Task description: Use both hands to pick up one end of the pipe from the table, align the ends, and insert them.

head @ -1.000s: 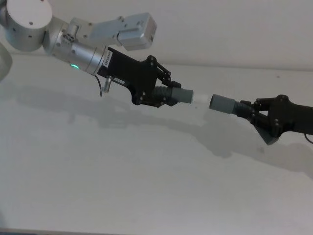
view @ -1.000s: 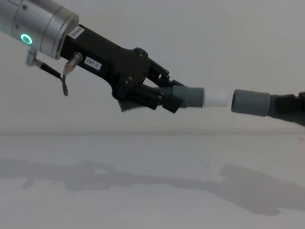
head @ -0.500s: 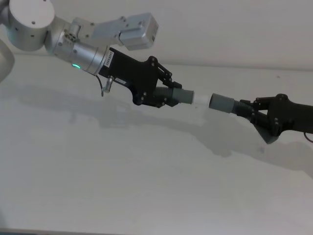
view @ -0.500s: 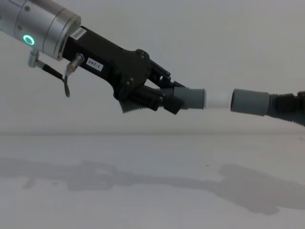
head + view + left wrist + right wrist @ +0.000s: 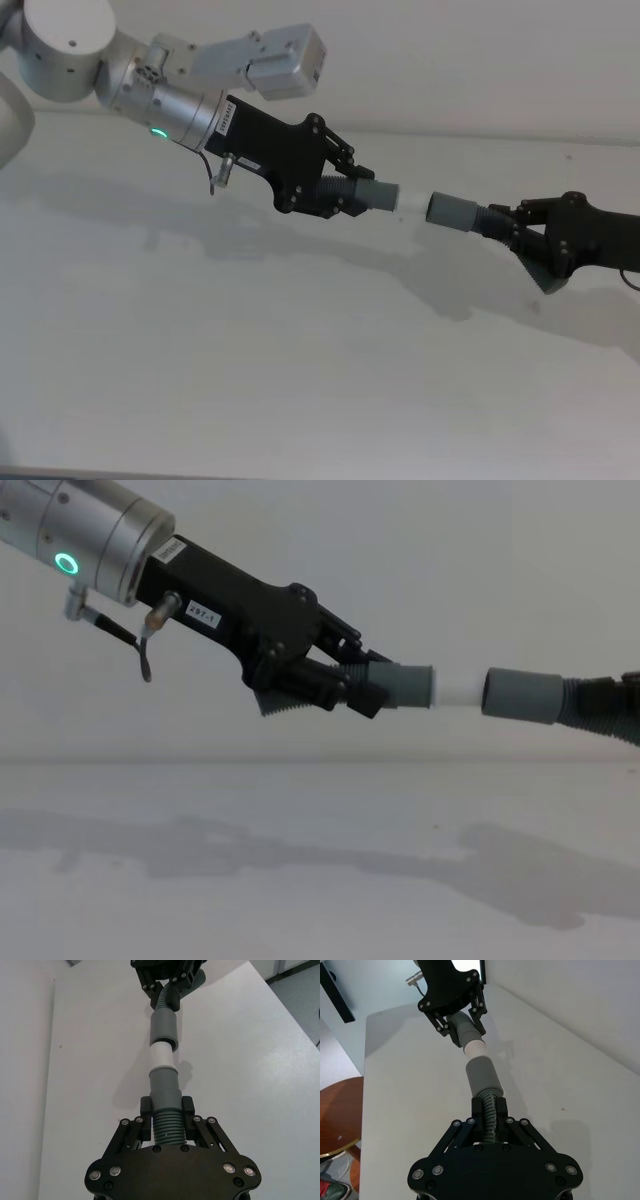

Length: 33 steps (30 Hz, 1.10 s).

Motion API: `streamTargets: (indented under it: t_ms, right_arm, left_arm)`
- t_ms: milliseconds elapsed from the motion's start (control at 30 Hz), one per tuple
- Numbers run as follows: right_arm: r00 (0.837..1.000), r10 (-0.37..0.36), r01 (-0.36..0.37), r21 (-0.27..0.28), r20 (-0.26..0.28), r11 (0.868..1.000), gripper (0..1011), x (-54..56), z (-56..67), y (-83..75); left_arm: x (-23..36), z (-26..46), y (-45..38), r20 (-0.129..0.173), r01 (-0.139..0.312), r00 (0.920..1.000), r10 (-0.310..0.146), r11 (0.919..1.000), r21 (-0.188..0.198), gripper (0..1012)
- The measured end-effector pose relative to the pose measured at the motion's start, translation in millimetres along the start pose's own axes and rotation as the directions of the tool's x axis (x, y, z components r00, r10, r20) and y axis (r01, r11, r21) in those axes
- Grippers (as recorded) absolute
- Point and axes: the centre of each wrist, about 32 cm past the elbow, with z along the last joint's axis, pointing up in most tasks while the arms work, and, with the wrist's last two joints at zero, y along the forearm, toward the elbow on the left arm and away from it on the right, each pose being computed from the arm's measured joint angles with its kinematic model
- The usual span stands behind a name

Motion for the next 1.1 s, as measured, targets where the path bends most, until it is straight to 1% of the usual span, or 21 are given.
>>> streamTargets:
  t_ms: [400, 667, 900, 1100]
  right_arm:
    - [1.000, 0.000, 0.000, -0.004, 0.002, 1.000, 155, 2.0, -0.7, 3.1]
    - [1.000, -0.004, 0.004, -0.002, 0.001, 1.000, 155, 3.3, -1.0, 5.6]
    - [1.000, -0.007, 0.007, 0.001, -0.001, 1.000, 155, 4.5, -1.0, 6.7]
    - [1.000, -0.006, 0.006, 0.001, -0.001, 1.000, 155, 5.2, -0.9, 7.1]
  left_arm:
    - [2.7, -0.7, -2.4, -0.003, 0.011, 0.9999, -0.011, 0.9997, -0.024, 347]
    - [4.4, 0.2, -5.0, -0.003, 0.034, 0.9994, -0.034, 0.9987, -0.039, 347]
    - [4.6, 0.6, -5.5, -0.004, 0.049, 0.9988, -0.049, 0.9982, -0.033, 347]
    - [4.3, 2.1, -5.0, -0.006, 0.055, 0.9985, -0.055, 0.9984, -0.013, 347]
